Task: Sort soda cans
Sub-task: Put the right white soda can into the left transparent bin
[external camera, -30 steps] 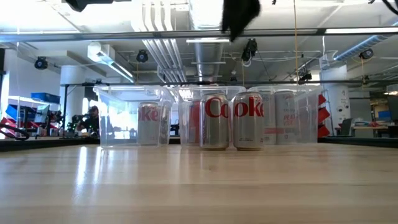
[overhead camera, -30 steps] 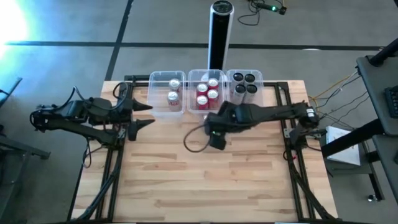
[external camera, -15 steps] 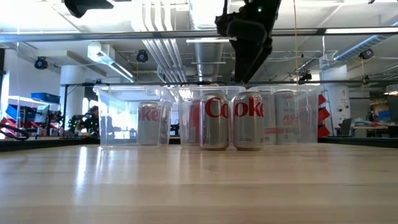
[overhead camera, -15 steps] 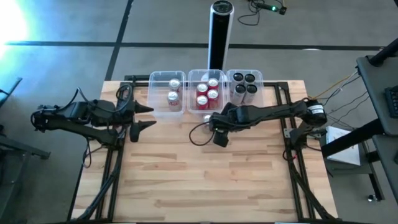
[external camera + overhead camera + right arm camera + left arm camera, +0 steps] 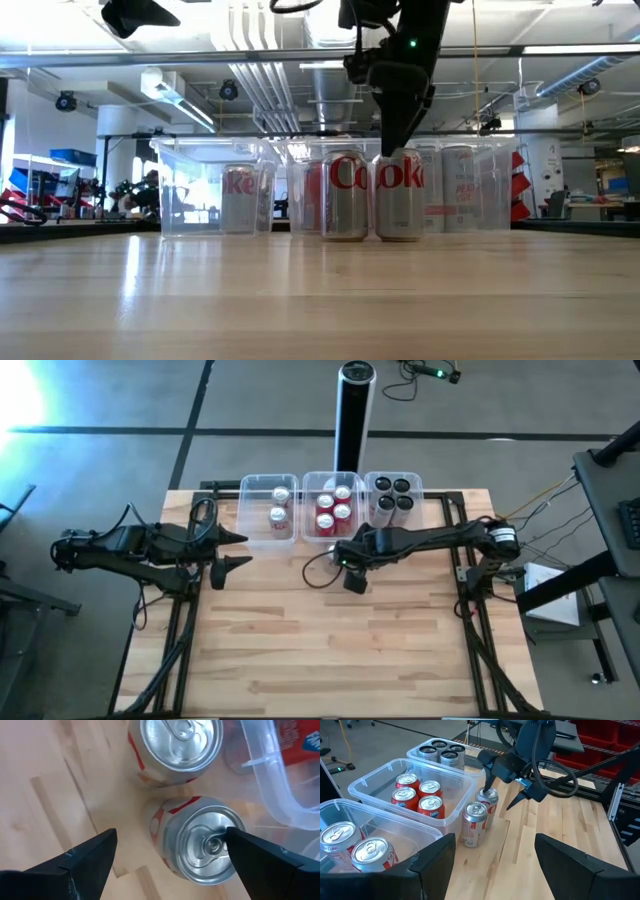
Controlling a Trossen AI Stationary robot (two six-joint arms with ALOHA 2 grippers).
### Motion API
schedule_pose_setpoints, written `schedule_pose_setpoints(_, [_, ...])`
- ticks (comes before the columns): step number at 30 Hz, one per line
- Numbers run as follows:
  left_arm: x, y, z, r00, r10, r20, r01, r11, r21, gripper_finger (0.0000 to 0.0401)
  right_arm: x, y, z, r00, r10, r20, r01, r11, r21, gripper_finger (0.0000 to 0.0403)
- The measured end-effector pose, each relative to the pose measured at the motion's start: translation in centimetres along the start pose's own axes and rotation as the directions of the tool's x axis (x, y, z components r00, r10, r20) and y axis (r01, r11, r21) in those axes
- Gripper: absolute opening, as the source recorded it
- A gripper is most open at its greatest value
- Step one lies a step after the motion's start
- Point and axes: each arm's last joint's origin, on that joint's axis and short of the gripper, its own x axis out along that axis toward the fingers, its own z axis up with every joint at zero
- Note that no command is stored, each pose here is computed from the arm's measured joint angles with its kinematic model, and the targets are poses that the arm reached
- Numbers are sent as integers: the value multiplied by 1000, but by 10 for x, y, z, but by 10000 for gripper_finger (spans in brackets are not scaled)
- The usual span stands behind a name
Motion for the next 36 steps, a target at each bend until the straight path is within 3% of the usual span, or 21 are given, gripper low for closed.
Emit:
schedule_pose_setpoints(7, [0, 0, 0, 1000, 0, -1, 0, 1000, 4, 258, -13, 0, 0, 995, 95, -4, -95, 995, 28, 361])
schedule_pose_setpoints(14, [0, 0, 0, 1000, 0, 0, 0, 1000, 6, 258, -22, -8, 7, 998, 4, 61, -4, 1000, -11, 361])
schedule_pose_setpoints(21, [0, 0, 0, 1000, 0, 0, 0, 1000, 3, 258, -5, -14, 8, 997, 77, 0, -77, 997, 15, 361])
schedule_pose_setpoints(32, [0, -1, 0, 999, -46, -14, 46, 999, 7, 258, 25, -14, 4, 992, 81, -93, -77, 996, 46, 361])
schedule_pose_setpoints(36, [0, -2, -1, 999, -50, -17, 50, 999, 6, 258, 35, -10, 5, 985, 125, -121, -119, 992, 50, 361])
